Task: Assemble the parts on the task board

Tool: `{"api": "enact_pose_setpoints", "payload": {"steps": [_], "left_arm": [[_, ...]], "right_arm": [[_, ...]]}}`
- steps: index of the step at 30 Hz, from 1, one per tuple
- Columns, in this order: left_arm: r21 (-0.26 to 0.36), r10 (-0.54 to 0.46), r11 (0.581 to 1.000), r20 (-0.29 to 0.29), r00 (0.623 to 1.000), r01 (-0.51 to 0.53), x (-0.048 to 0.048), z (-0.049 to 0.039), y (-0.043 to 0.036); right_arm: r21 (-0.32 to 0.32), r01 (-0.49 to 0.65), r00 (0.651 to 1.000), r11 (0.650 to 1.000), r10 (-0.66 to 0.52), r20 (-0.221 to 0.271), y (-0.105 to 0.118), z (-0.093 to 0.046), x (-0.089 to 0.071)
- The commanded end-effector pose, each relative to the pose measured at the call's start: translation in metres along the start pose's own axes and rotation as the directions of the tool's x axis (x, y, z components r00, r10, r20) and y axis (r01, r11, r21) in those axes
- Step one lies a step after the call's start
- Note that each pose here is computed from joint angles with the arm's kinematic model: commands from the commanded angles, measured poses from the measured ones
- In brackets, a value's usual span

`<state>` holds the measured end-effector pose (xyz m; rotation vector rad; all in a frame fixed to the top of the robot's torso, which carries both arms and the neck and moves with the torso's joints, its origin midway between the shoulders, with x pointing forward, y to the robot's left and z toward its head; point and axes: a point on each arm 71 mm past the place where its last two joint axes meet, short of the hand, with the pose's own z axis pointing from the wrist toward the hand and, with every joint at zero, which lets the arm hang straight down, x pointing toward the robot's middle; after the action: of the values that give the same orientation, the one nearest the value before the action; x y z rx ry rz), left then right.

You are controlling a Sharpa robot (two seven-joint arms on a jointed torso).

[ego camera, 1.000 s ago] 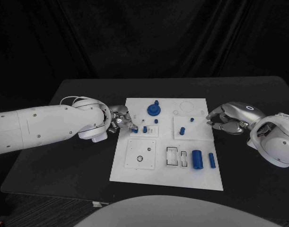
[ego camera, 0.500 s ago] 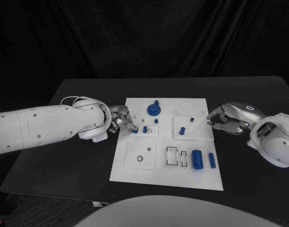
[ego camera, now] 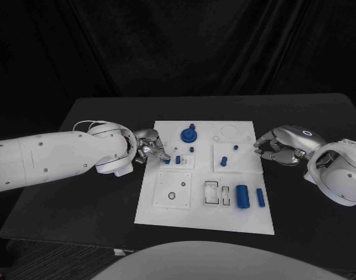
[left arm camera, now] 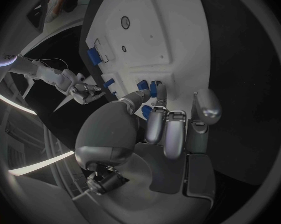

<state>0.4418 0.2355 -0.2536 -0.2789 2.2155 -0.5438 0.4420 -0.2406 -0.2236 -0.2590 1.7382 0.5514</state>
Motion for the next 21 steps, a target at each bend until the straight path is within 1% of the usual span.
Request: {"api": "enact_pose_setpoints", "payload": {"steps": [1, 5, 9, 12, 21], "left_arm": [[0.044, -0.027, 0.999, 0.064, 0.998, 0.024, -0.0033, -0.0014, -0.0037], [0.053, -0.04, 0.998, 0.098, 0.994, 0.035, -0.0055, -0.0025, -0.004], [0.056, -0.044, 0.998, 0.115, 0.992, 0.037, -0.0069, -0.0025, -0.0041], [0.053, -0.026, 0.998, 0.122, 0.992, 0.02, -0.0075, -0.0024, -0.0037], [0.015, 0.009, 1.0, 0.104, 0.995, -0.01, -0.006, -0.0013, 0.0011]], "right_arm": [[0.019, -0.009, 1.0, 1.0, 0.008, 0.012, -0.0015, -0.0008, -0.0001], [0.02, -0.01, 1.0, 1.0, 0.01, 0.014, -0.0017, -0.001, -0.0002], [0.02, -0.01, 1.0, 1.0, 0.01, 0.015, -0.0017, -0.001, -0.0003], [0.02, -0.011, 1.0, 1.0, 0.01, 0.015, -0.0015, -0.0008, -0.0002], [0.019, -0.012, 1.0, 1.0, 0.012, 0.014, -0.0011, -0.0004, 0.0014]]}}
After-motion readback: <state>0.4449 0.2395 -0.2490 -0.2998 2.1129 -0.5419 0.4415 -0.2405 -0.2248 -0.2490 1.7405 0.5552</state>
